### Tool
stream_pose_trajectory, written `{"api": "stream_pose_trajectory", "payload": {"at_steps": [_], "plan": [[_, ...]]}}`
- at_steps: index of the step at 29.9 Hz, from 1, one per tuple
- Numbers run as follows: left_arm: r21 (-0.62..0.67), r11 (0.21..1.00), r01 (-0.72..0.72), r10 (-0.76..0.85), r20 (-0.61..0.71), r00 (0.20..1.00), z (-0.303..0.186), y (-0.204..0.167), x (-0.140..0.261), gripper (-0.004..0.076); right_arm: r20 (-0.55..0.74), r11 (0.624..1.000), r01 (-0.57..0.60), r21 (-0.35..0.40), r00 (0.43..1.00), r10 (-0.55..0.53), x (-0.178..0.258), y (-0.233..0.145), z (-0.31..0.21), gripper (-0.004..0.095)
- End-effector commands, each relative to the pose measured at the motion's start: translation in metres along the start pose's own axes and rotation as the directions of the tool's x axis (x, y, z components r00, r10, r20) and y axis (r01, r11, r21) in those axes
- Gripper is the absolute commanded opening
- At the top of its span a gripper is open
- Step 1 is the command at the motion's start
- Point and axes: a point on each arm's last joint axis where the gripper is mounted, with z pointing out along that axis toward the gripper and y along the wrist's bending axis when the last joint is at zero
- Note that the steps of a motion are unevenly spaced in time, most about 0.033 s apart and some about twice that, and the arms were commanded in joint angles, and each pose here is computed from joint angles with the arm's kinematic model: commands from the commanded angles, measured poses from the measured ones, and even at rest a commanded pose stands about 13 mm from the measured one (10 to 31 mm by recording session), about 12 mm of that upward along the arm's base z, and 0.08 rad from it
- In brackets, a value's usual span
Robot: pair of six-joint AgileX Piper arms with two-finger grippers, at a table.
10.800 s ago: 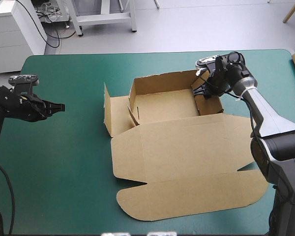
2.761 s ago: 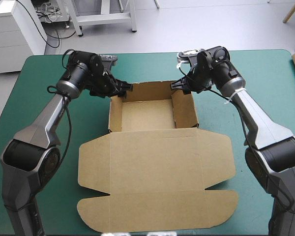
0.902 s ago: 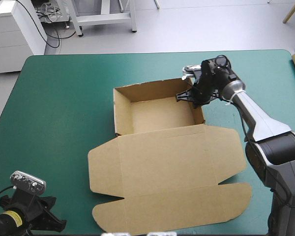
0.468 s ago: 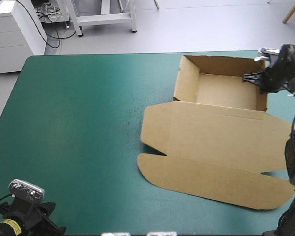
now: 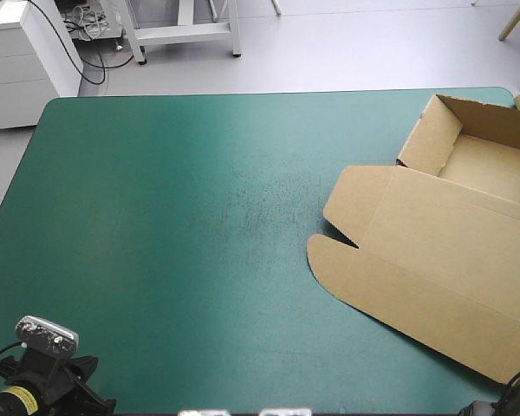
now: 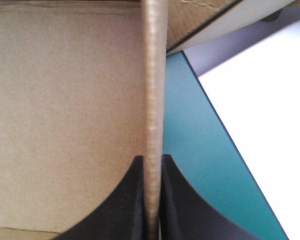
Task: Fold the box
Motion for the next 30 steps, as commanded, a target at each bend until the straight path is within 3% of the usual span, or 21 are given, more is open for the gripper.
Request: {"api": "stream_pose_trajectory", "payload": {"at_steps": [1,3,6,17,20,22,25,30], "plan": [[0.01,1.0,0.006,-0.007,0.063,0.998,-0.005,-0.001,-0.009,-0.0008,0.117,0.999,-0.029,0.019,0.993,0.027,-0.003,-0.009,-0.039,0.0166],[0.012,1.0,0.007,-0.008,0.063,0.998,-0.005,-0.001,-0.009,-0.0008,0.117,0.999,-0.037,0.026,0.993,0.033,-0.003,-0.01,-0.039,0.0322],[0.014,1.0,0.008,-0.009,0.063,0.998,-0.005,-0.001,-0.009,-0.0008,0.119,0.999,-0.031,0.028,0.992,0.027,-0.003,-0.01,-0.04,0.0471],[0.014,1.0,0.008,-0.009,0.063,0.998,-0.005,-0.001,-0.009,-0.0008,0.206,1.0,0.013,0.023,0.978,-0.017,0.004,-0.01,-0.081,0.0478],[0.014,1.0,0.008,-0.009,0.063,0.998,-0.005,-0.001,-0.009,-0.0008,0.261,1.0,0.007,-0.02,0.965,-0.002,0.009,-0.007,-0.106,0.0408],[0.015,1.0,0.008,-0.009,0.063,0.998,-0.005,-0.001,-0.009,-0.0008,0.293,0.999,-0.009,-0.053,0.956,0.024,0.017,-0.005,-0.124,0.0262],[0.015,1.0,0.008,-0.009,0.063,0.998,-0.005,-0.001,-0.009,-0.0008,0.339,0.996,0.048,-0.071,0.94,-0.021,0.036,-0.002,-0.151,-0.0009],[0.015,1.0,0.008,-0.009,0.063,0.998,-0.005,-0.001,-0.009,-0.0008,0.364,0.995,0.039,-0.087,0.932,-0.005,0.077,-0.001,-0.18,-0.0002]]}}
